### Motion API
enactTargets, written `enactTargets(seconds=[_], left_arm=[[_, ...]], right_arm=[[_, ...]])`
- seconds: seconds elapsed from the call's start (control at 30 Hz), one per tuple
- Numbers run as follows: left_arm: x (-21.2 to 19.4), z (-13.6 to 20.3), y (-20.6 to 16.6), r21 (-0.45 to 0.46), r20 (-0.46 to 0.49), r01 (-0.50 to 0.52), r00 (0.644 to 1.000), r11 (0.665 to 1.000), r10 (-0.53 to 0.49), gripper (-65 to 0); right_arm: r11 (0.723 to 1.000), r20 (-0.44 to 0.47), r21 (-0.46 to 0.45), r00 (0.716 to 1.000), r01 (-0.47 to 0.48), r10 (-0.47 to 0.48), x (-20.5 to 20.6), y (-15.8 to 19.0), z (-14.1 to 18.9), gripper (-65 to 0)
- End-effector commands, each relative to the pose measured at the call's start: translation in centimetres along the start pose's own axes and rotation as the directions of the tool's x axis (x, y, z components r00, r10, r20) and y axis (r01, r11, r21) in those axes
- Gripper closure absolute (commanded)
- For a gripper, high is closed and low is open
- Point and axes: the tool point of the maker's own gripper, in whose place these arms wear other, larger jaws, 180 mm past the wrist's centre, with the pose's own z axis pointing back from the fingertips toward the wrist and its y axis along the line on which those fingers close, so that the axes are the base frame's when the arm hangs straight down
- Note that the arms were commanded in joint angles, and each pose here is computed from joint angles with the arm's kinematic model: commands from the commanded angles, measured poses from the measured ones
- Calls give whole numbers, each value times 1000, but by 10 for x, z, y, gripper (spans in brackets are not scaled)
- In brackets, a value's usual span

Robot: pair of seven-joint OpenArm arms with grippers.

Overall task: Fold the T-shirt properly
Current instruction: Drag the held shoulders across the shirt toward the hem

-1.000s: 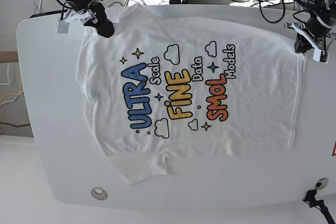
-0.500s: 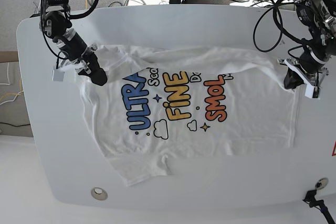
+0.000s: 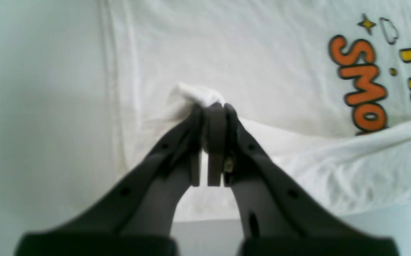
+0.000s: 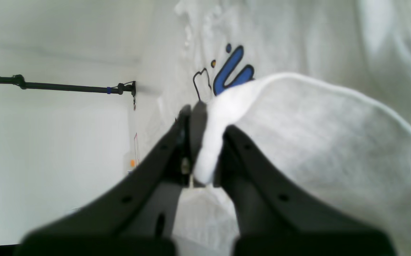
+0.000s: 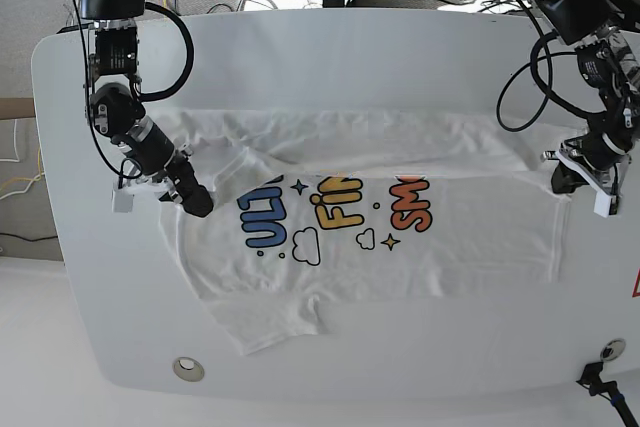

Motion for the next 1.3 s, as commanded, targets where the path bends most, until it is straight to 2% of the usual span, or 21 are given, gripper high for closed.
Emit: enactTargets(seconds=[0.0,0.1,0.23,0.3,0.5,0.63,0.87,0.9,1.0,1.07,1.1,1.13,1.27], left_arm=[[26,3,2,0,71,19,997,1000,-19,0],[32,5,8,13,78,27,997,1000,-28,0],[46,7,9,16,154,28,988,999,-30,0],[46,8,9,17,163,28,986,999,-31,0],[42,6,10,12,154,20,988,1000,-21,0],[30,-1,19,8,112,-11,994,1000,10,0],[32,-6,31,4,106,-40,994,999,39,0],[41,-4,35,12,125,-38,992,999,36,-29],[55,-7,45,11,153,-62,986,998,60,-328],[68,-5,55,21,174,-56,983,998,51,-458],[76,-5,55,21,186,-36,982,999,32,-490],[84,-3,55,25,196,-3,981,1000,-1,-507],[118,10,45,45,267,123,955,991,-130,-509]], right_arm=[[999,35,26,999,-20,19,18,9,0,0],[1000,43,25,999,-17,16,24,9,-4,0],[1000,48,4,999,2,-3,29,1,-7,0],[999,44,-23,999,-29,31,29,-4,-9,0],[998,54,-21,996,-66,67,37,4,-16,0],[998,58,-33,997,-51,53,41,-1,-18,0],[998,67,-37,997,-44,46,46,1,-21,0],[998,69,-40,996,-45,48,49,0,-21,-4],[995,72,-70,995,-70,75,55,-4,-26,-268],[987,67,-97,989,-125,132,57,-5,-27,-432],[984,65,-107,987,-142,149,60,-5,-26,-495],[983,56,-99,986,-151,157,61,0,-27,-531],[973,-32,-87,977,-213,211,58,9,-19,-518]])
